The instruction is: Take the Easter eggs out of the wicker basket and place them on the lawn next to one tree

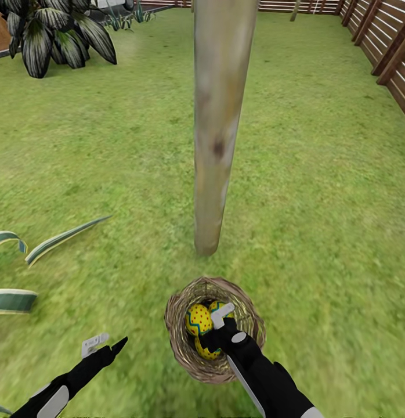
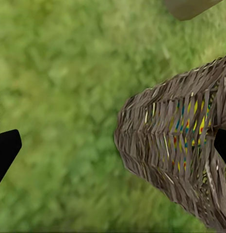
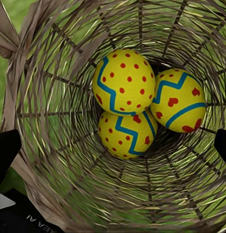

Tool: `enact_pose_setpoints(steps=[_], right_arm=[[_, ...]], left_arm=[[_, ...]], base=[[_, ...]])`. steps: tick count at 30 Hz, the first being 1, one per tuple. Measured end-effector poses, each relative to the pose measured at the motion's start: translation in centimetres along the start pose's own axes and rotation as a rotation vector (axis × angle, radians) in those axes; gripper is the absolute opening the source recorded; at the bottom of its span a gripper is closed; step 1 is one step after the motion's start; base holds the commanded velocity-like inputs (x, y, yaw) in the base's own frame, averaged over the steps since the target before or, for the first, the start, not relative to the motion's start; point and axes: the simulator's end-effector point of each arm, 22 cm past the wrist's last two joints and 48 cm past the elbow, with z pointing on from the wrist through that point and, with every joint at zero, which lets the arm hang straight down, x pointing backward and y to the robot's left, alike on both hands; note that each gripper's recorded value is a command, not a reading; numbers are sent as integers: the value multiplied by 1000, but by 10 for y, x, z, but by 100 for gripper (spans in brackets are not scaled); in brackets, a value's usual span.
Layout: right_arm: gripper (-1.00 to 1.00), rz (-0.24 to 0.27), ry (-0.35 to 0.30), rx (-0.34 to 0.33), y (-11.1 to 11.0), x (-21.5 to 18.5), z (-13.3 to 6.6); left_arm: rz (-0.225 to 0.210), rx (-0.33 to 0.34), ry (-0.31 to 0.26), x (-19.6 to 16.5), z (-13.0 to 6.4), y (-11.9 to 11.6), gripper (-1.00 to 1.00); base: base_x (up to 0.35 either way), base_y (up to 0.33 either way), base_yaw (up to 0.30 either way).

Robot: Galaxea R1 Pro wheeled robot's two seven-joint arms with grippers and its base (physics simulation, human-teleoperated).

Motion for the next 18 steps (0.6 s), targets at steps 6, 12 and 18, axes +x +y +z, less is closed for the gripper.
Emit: enact_pose_setpoints(steps=[6, 12, 18], right_arm=[[100, 3, 8, -4, 1, 4, 3], [100, 5, 16, -7, 2, 8, 5], [100, 9, 24, -11, 3, 12, 8]], left_arm=[[-3, -4, 8, 4, 1, 2, 100], [-5, -9, 16, 9, 2, 5, 100], [-8, -13, 24, 13, 2, 8, 100]], base=[[0, 0, 0], [0, 0, 0], [0, 0, 0]])
